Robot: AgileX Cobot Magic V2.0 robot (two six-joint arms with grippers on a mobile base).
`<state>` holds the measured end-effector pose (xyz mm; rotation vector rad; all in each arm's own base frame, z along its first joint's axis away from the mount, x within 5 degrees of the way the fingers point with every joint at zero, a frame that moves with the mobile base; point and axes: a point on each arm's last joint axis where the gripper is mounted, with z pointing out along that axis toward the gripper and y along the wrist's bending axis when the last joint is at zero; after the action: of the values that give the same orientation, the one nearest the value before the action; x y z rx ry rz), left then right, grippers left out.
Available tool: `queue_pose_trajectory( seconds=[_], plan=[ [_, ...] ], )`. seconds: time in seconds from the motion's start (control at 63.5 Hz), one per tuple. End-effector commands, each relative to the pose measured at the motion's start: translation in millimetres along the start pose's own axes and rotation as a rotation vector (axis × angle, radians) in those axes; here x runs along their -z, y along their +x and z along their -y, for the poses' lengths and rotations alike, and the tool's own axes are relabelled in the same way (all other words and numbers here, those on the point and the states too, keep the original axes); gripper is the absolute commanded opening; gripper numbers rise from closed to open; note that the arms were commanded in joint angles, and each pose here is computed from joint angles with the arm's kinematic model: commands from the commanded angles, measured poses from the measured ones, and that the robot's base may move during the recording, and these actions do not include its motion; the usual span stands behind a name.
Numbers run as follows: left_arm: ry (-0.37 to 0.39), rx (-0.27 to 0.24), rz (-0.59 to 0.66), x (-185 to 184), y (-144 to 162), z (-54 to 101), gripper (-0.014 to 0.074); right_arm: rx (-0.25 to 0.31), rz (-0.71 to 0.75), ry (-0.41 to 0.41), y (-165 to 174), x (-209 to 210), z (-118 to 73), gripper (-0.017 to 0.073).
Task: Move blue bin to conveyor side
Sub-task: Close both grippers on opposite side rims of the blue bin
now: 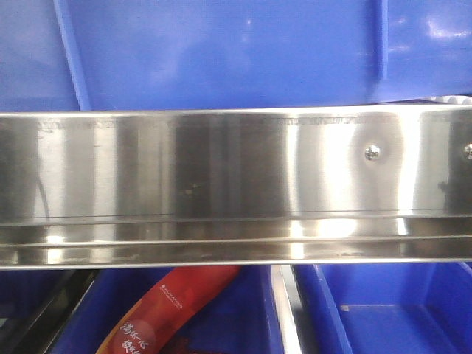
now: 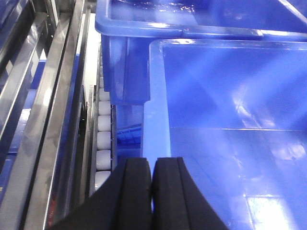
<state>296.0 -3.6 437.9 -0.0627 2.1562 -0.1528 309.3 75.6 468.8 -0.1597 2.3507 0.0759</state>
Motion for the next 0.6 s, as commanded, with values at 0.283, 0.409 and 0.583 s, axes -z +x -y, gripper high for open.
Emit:
queue_pose_trajectory(
  seconds=[0.283,0.409,0.583],
  plan=[
    [0.011,0.003,0.019,3,-3,2.2,-0.0008,0.029,-0.015,0.047,-2,-19,-10.6,0.0342],
    [0.014,0.006,0.019,3,-3,2.5,-0.0008,0.025,-0.032,0.055,0,-24,-10.4,0.0342],
    [0.014,0.006,0.019,3,-3,2.5,-0.0008,0.024,-0.068,0.059,6,-32,-10.6,0.0342]
  ],
)
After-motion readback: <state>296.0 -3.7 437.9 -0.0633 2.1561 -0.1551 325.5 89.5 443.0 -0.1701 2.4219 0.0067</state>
